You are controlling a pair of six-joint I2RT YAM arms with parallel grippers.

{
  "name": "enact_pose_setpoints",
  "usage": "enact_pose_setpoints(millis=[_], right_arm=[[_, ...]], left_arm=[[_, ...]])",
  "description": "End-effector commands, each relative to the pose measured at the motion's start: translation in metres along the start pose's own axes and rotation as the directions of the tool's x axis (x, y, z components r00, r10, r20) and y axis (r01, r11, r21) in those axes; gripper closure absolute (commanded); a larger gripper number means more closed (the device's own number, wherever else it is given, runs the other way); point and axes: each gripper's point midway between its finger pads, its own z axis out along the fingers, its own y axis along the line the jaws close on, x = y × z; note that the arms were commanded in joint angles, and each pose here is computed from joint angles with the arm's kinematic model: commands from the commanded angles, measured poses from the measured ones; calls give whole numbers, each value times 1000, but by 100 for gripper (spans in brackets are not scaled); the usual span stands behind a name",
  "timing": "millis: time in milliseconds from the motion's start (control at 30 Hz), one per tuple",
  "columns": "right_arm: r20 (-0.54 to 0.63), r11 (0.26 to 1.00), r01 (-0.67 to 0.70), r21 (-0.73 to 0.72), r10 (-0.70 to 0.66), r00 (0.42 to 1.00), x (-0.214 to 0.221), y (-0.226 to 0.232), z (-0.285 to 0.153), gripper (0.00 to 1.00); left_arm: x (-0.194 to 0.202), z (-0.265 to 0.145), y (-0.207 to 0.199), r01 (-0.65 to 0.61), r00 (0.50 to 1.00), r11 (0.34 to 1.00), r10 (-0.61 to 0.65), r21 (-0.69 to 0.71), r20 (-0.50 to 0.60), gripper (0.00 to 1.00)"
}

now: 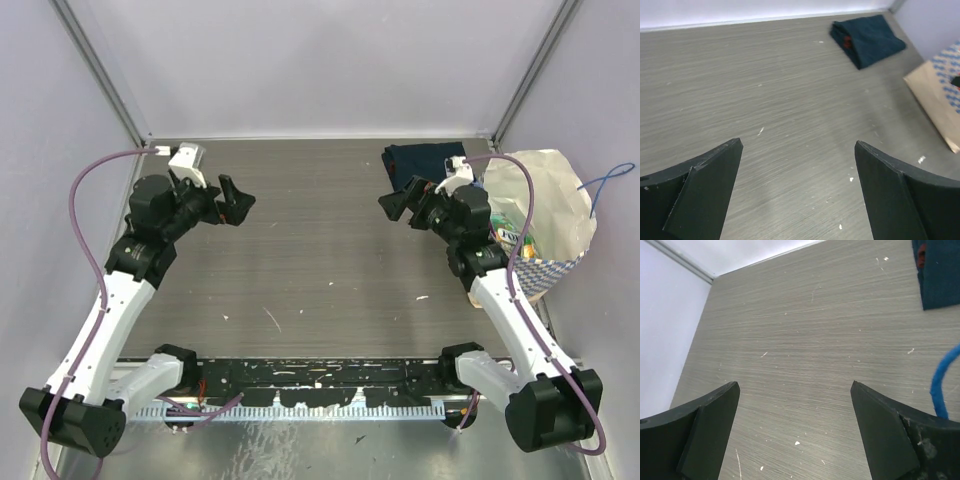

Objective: Take the snacks out of the paper bag
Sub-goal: Move the paper bag to the center of the board.

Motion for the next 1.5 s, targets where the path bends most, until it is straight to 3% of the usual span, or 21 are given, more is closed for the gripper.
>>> enact_pose_setpoints(millis=[0,167,300,400,467,600,733,867,967,1100,1467], right_arm=[[73,992,53,-115,-45,996,-32,35,-7,0],[57,977,91,-196,-81,995,-35,53,-9,0],[44,975,173,-141,-169,985,-37,70,-10,0],[45,958,269,-98,-266,963,-41,97,-12,0],[60,954,291,-73,-288,956,-52,114,-14,0],[119,944,325,58,-330,937,-98,124,-28,0],[148,889,348,296,-403,903,-137,96,-50,0],[127,791,253,558,-383,915,-165,30,-72,0],[152,760,135,635,-295,943,-183,-25,-83,0],[184,686,38,727,-248,951,-197,-77,-91,0],[74,648,37,760,-142,987,-173,-144,-37,0]], left_arm=[[-38,-11,-56,-120,991,951,101,283,83,2],[-40,-27,-85,-207,978,872,189,443,85,2],[-28,-60,-120,-327,942,687,293,649,165,2],[-29,-68,-128,-372,927,641,293,671,234,2],[-39,-62,-127,-356,935,672,260,650,243,2],[-65,-24,-100,-237,962,836,130,494,242,2],[-76,6,-80,-122,980,911,47,395,195,2],[-79,21,-56,-57,991,965,22,257,134,2],[-78,23,-46,-52,990,977,22,207,141,2],[-81,20,-36,-27,972,987,-11,160,235,2],[-71,18,-19,-51,970,995,29,82,243,2]])
